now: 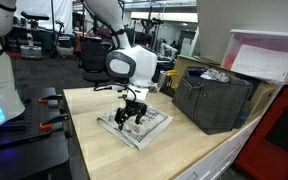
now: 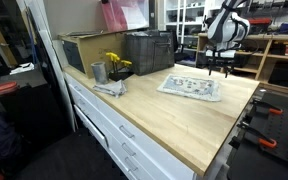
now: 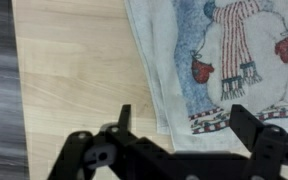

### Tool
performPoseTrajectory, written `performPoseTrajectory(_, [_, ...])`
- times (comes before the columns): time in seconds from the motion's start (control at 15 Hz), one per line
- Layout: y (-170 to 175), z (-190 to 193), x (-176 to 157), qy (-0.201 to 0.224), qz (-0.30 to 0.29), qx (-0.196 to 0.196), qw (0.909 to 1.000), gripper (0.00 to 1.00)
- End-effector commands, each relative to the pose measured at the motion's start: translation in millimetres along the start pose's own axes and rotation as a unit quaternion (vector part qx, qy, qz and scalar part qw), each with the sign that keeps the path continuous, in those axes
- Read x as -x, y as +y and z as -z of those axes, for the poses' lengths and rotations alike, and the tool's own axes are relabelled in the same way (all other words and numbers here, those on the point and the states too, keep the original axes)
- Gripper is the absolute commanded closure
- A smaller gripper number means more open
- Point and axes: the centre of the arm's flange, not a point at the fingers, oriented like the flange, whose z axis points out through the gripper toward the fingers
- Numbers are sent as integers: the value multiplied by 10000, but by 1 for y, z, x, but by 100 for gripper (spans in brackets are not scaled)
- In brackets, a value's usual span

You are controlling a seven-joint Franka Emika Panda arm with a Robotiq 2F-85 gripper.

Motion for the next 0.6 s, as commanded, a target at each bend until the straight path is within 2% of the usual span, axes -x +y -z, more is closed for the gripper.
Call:
performPoseTrajectory(0.0, [1, -14, -13, -122, 105, 12, 9999, 0])
performPoseTrajectory(0.2, [10, -29, -27, -281, 246, -64, 9993, 0])
performPoseTrajectory(0.53, [22, -34, -52, -580, 499, -654, 9949, 0])
